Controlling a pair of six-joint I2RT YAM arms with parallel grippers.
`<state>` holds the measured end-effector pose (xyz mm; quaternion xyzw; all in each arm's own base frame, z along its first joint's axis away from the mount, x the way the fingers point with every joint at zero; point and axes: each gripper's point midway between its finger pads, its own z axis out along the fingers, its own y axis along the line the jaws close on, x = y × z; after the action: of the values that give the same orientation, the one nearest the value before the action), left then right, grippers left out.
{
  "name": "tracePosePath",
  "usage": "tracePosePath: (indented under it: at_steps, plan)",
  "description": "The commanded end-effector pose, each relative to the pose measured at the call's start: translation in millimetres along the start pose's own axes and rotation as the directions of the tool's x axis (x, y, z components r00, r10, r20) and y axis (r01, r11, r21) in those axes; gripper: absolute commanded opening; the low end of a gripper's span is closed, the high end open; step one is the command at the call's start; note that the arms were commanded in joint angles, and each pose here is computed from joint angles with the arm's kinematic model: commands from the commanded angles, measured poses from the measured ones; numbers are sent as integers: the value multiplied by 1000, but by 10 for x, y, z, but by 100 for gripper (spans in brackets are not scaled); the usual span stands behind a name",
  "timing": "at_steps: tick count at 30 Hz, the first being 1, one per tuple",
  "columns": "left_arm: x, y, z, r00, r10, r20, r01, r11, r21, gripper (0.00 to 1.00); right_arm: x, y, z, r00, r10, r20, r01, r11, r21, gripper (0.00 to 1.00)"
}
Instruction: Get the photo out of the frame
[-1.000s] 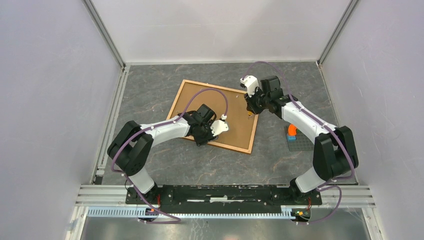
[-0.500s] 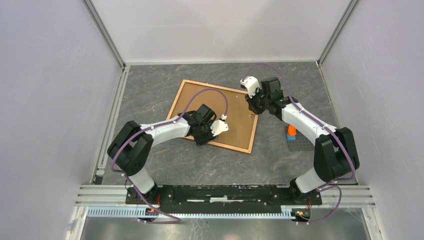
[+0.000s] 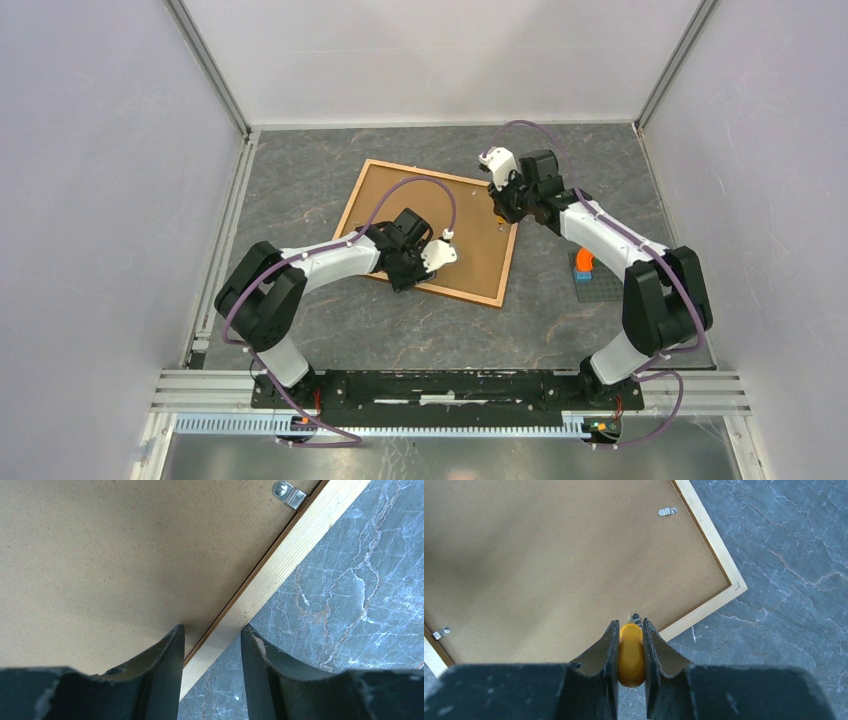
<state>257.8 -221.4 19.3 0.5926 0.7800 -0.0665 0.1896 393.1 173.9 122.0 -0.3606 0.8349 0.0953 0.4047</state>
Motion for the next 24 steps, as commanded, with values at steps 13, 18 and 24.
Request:
tracePosePath:
  at_steps: [13,18,24]
  plan:
    - [-481,-535,333,965,-247,-83,258,951,171,16,-536,-383,-582,983,111,148,-109,994,-25,0]
    - [-851,-658,235,944,-320,-81,330,920,211,10,-510,-668,-747,977,141,161,-147,989,27,0]
    - [-1155,-685,-266,973,-228,44,197,912,361,49,-570,-827,-902,972,143,187,-157,986,63,0]
